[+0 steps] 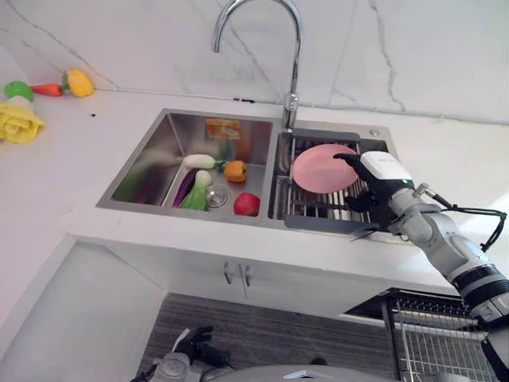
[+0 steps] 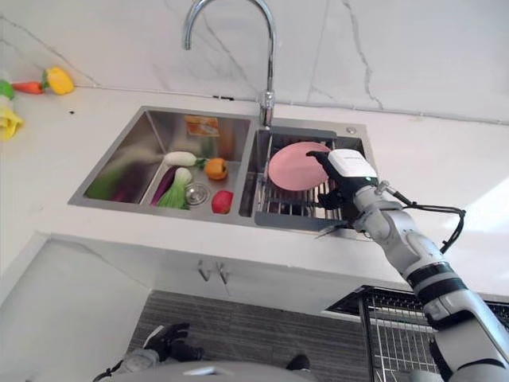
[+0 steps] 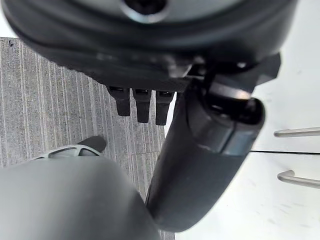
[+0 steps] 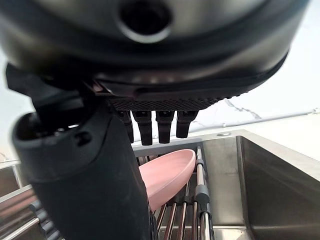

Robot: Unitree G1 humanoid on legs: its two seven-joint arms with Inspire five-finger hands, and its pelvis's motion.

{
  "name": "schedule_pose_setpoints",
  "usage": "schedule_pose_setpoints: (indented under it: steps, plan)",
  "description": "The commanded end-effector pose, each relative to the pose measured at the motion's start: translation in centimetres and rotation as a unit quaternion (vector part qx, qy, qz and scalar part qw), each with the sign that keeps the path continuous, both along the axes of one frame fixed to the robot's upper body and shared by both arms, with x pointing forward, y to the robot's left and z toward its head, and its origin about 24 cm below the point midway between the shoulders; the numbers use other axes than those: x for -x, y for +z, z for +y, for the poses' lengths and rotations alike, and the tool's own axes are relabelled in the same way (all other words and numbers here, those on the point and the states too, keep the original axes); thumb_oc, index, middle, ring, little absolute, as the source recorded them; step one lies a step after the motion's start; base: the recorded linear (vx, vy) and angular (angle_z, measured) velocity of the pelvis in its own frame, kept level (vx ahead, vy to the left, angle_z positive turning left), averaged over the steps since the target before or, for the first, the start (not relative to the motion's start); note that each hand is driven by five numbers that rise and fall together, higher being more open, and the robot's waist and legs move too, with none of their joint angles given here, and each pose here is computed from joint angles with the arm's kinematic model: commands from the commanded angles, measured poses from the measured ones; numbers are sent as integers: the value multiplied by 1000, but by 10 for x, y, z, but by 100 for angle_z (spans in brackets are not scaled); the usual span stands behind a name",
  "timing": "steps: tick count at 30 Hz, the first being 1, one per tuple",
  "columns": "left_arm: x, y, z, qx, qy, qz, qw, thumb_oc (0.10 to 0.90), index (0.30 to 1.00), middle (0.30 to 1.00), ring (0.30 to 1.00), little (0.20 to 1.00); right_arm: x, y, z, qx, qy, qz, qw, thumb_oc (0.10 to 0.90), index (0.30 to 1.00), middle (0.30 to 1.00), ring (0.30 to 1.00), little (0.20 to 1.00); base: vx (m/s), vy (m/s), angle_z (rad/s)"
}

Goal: Place the dishes in the dishwasher.

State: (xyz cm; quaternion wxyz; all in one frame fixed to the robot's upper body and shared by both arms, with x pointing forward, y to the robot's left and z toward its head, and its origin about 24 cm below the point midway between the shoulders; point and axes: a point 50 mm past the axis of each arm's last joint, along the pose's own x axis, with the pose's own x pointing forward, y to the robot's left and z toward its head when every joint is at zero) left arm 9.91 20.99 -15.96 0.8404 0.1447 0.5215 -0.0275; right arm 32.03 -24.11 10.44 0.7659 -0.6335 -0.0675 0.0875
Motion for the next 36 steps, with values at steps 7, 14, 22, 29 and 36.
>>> schedule_pose_setpoints:
  steps: [7,14,22,29,36]
  plan:
    - [16,-2,12,-36,-56,33,997,800,900,900,900,900,-26,51,15,51,20,-121,991,800,900,900,900,900,5,-1,8]
    - [23,-3,14,-38,-50,41,997,800,900,900,900,900,-28,42,9,79,3,-115,990,800,900,900,900,900,1,-1,1]
    - [26,-3,13,-34,-48,39,998,800,900,900,900,900,-30,34,7,100,-8,-116,988,400,300,300,300,300,0,0,0]
    - [29,-5,8,-23,-35,44,998,800,900,900,900,900,-31,36,16,82,-8,-137,987,400,300,300,300,300,0,0,0]
    - [27,-5,6,-24,-41,40,998,800,900,900,900,900,-29,50,28,53,11,-173,983,400,300,300,300,300,0,0,0]
